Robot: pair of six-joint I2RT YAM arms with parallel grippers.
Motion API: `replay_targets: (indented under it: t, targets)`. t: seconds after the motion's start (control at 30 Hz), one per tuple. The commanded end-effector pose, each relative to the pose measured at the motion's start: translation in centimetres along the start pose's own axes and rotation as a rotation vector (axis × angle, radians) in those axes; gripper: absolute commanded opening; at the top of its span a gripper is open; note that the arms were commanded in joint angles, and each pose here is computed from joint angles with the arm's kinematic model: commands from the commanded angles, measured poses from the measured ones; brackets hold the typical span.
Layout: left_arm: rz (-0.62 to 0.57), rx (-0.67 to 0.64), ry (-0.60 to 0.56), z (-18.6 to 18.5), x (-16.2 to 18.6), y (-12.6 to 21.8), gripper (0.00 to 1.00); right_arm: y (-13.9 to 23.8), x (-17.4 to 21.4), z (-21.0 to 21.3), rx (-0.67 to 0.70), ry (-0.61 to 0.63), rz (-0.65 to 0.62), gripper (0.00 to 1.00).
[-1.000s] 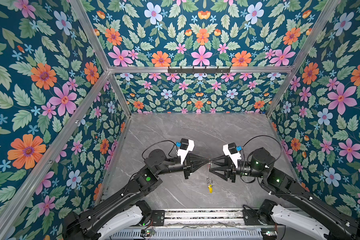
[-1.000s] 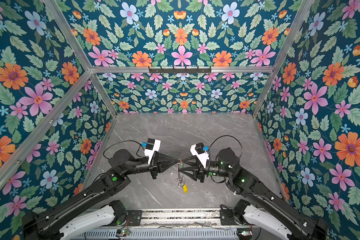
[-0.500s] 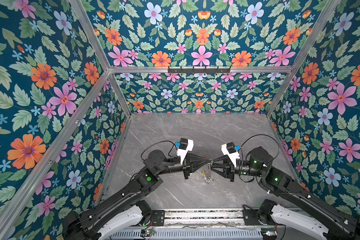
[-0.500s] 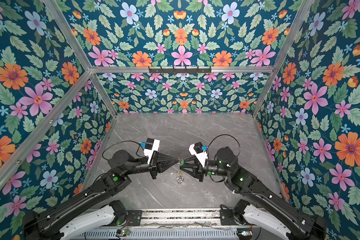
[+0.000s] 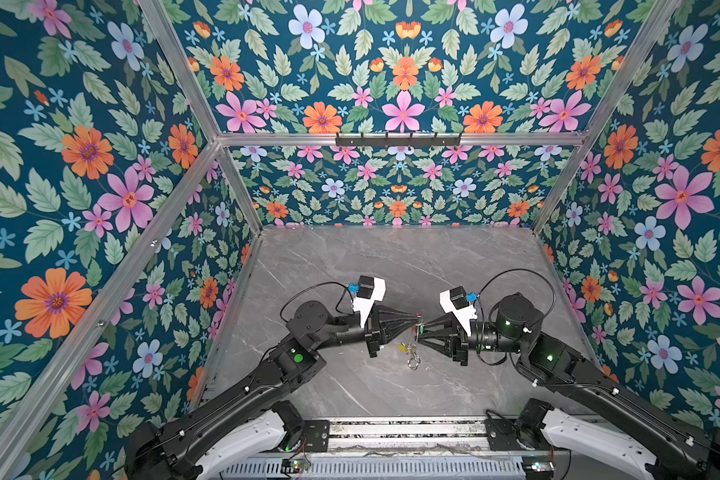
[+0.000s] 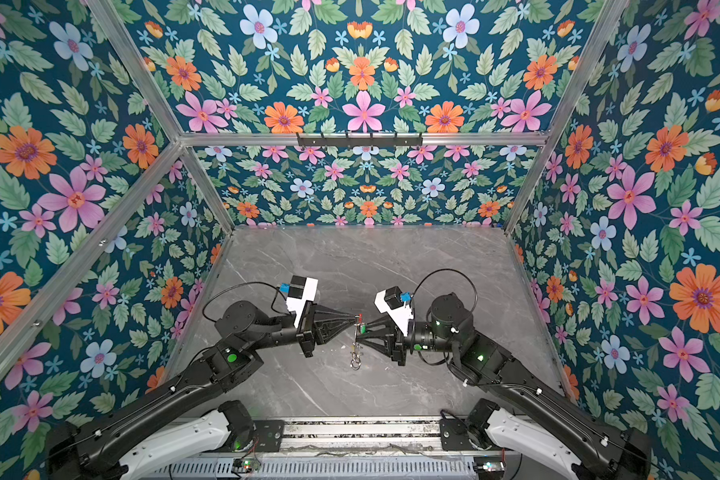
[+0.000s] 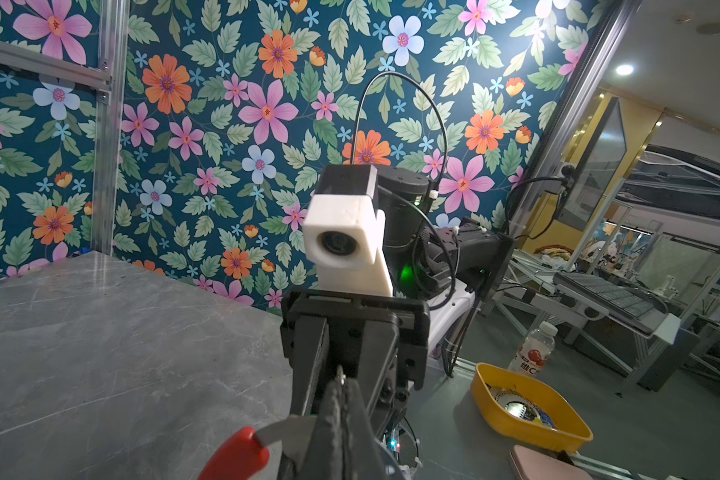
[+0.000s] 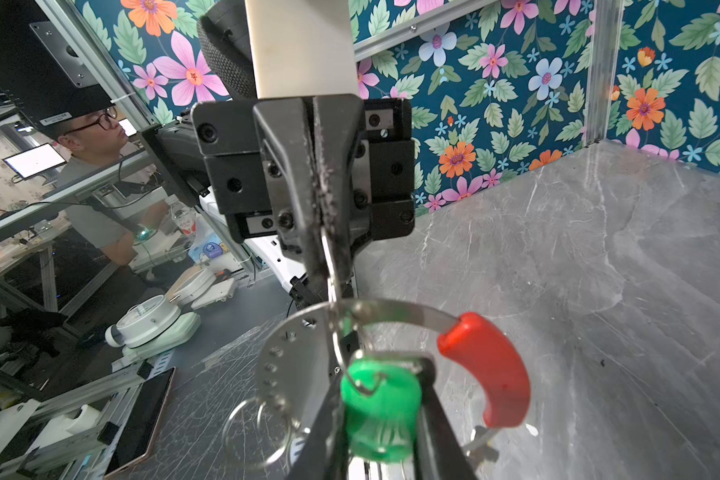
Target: Remove the keys from the keyring
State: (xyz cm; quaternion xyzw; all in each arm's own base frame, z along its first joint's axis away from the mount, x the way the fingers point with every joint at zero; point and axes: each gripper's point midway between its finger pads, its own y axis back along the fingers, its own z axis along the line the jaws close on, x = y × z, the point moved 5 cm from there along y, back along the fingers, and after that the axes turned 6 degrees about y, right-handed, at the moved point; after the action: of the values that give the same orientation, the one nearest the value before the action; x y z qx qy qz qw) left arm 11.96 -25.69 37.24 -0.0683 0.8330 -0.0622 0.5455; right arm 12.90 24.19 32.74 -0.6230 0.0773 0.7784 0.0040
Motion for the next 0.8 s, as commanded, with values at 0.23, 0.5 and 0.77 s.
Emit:
replay_targets:
  t: [0.23,0.5,0.77]
  targets:
    - [-0.054,0.051,-0.045,-0.9,-1.2,0.0,0.0,-0.6,0.3,0.2,-0.049,-0.021,0.011,0.05]
    - [-0.034,0.046,-0.052,-1.0,-1.0,0.2,0.0,0.1,0.0,0.3,0.002,-0.004,0.01,0.34]
    - [-0.048,0.041,-0.069,-1.2,-0.9,0.6,0.0,3.8,-3.5,2.2,0.102,0.124,-0.054,0.49]
